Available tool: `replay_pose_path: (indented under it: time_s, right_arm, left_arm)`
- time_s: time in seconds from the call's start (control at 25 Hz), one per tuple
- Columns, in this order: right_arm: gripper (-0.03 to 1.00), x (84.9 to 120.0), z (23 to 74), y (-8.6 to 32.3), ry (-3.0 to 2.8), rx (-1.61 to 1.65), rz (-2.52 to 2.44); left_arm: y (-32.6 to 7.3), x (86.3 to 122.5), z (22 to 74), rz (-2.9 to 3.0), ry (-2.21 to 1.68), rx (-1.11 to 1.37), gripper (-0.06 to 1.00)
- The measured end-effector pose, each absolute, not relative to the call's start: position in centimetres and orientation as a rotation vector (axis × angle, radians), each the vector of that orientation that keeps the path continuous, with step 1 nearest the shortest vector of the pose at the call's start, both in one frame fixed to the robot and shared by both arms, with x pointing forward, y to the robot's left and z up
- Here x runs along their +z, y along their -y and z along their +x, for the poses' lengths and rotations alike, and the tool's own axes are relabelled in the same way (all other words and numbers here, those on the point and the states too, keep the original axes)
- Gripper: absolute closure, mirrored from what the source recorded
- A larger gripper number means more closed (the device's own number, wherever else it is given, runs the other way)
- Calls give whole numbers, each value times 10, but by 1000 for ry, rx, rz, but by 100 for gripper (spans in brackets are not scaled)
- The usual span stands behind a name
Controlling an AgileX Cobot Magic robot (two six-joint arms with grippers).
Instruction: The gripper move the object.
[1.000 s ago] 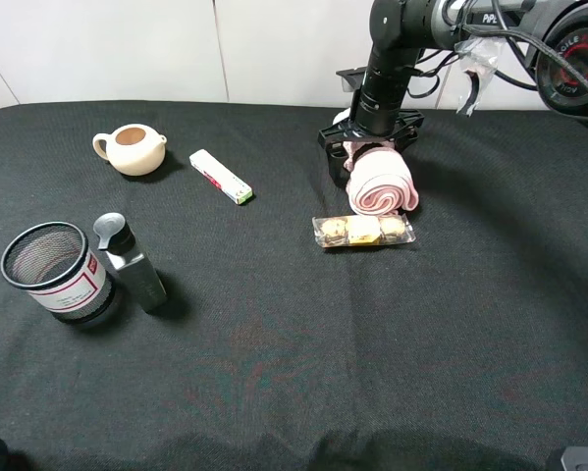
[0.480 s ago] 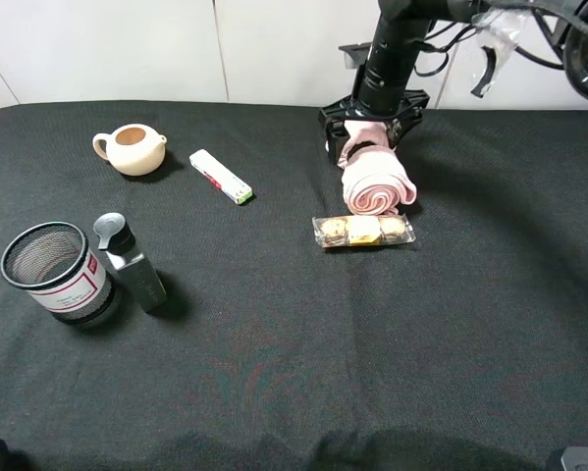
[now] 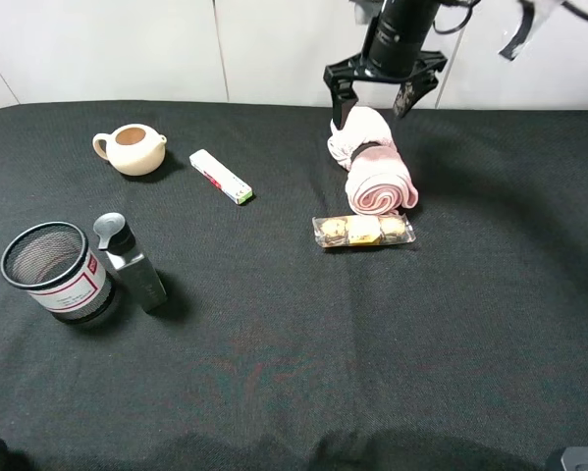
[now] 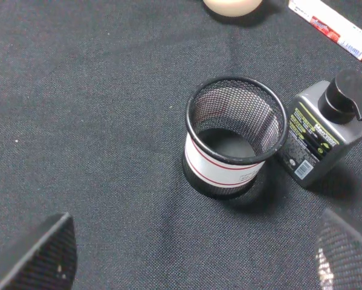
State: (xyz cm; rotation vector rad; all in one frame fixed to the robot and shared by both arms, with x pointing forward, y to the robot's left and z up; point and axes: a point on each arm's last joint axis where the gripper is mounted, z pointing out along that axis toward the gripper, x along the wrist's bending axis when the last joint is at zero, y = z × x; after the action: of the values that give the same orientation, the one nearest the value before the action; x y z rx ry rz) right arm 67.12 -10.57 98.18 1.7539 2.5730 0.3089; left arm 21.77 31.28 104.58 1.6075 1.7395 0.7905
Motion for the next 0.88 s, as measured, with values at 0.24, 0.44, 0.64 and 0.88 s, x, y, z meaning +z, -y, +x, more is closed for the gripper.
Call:
replay_pose_path:
  time_s: [0.24,0.44,0.64,0.88]
  right_arm:
    - [27,1034,661,113,-2494,416,1697]
    - [27,1078,649,125,-2402,484,1647]
    - [27,1111,635,152,-2323,537,1667]
    - [27,1129,609,198,-2236,522,1760]
  left_arm:
    - [-313,1046,218,1608,-1740,790,11]
    - [-313,1046,218,1608,-1740,790,11]
    - [-313,1046,218,1608,-1740,790,11]
    - [-313,1046,218,1608,-1740,790,11]
